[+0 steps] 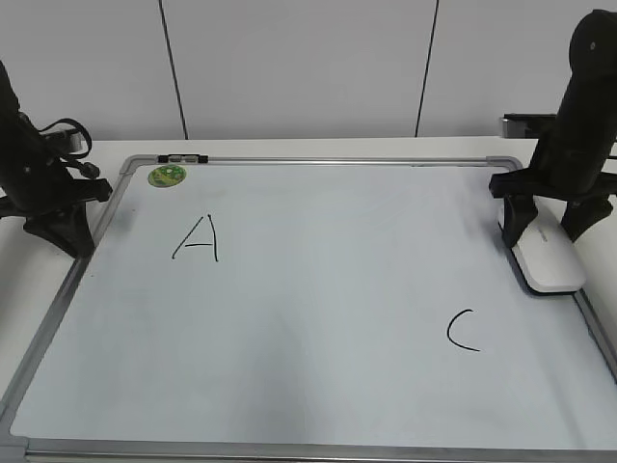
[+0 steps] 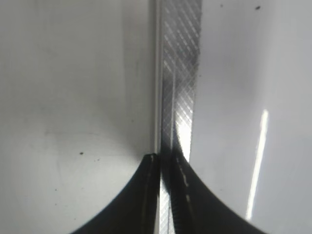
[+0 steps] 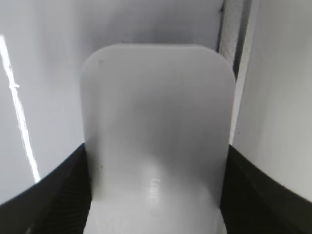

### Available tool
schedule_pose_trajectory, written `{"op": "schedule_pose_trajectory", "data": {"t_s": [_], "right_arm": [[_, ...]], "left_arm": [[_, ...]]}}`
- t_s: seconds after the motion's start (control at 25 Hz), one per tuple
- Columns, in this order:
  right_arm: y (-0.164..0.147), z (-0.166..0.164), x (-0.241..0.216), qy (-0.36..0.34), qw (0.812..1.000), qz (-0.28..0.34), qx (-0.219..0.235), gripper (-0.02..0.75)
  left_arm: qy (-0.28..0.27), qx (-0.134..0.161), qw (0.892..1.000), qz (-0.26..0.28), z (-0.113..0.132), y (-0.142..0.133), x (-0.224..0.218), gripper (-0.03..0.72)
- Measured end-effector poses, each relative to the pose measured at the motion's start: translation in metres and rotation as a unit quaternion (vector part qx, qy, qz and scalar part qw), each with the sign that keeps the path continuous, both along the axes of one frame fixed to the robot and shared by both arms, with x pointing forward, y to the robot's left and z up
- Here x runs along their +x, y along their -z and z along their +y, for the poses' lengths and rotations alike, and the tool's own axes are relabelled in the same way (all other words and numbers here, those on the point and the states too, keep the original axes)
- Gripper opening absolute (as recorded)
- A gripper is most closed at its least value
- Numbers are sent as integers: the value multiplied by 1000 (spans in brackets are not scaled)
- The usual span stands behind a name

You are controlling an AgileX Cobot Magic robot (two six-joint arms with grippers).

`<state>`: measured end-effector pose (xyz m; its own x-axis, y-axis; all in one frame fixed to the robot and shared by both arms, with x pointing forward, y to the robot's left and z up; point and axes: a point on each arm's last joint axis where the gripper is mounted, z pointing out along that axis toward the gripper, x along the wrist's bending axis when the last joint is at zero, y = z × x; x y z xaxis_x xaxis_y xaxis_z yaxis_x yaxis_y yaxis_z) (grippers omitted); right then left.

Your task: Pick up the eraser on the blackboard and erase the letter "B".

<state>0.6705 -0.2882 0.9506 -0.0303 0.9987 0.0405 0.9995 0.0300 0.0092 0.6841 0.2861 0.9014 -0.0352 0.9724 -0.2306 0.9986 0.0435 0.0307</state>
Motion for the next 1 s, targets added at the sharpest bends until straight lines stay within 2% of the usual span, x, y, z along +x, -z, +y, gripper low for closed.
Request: {"op": "schedule_pose_trajectory", "data": {"t_s": [0.16, 0.4, 0.68, 0.8, 0.88, 1.0], "right_arm": [[14, 0, 2, 0, 1000, 17, 1, 511], [15, 1, 2, 0, 1000, 17, 2, 514], [1, 3, 12, 6, 1000, -6, 14, 642], [-12, 3, 20, 6, 999, -31, 17, 654], [-18, 3, 20, 6, 999, -40, 18, 657], [-31, 3, 18, 7, 998, -52, 19, 656]], "left_arm": [[0, 0, 1000, 0, 0, 0, 0, 65], [0, 0, 1000, 0, 0, 0, 0, 66], [-1, -1, 1000, 1, 0, 0, 0, 82], [-4, -7, 1000, 0, -1, -1, 0, 176], [-4, -9, 1000, -11, -2, -13, -1, 296], [-1, -9, 999, -40, -2, -44, -4, 468]]}}
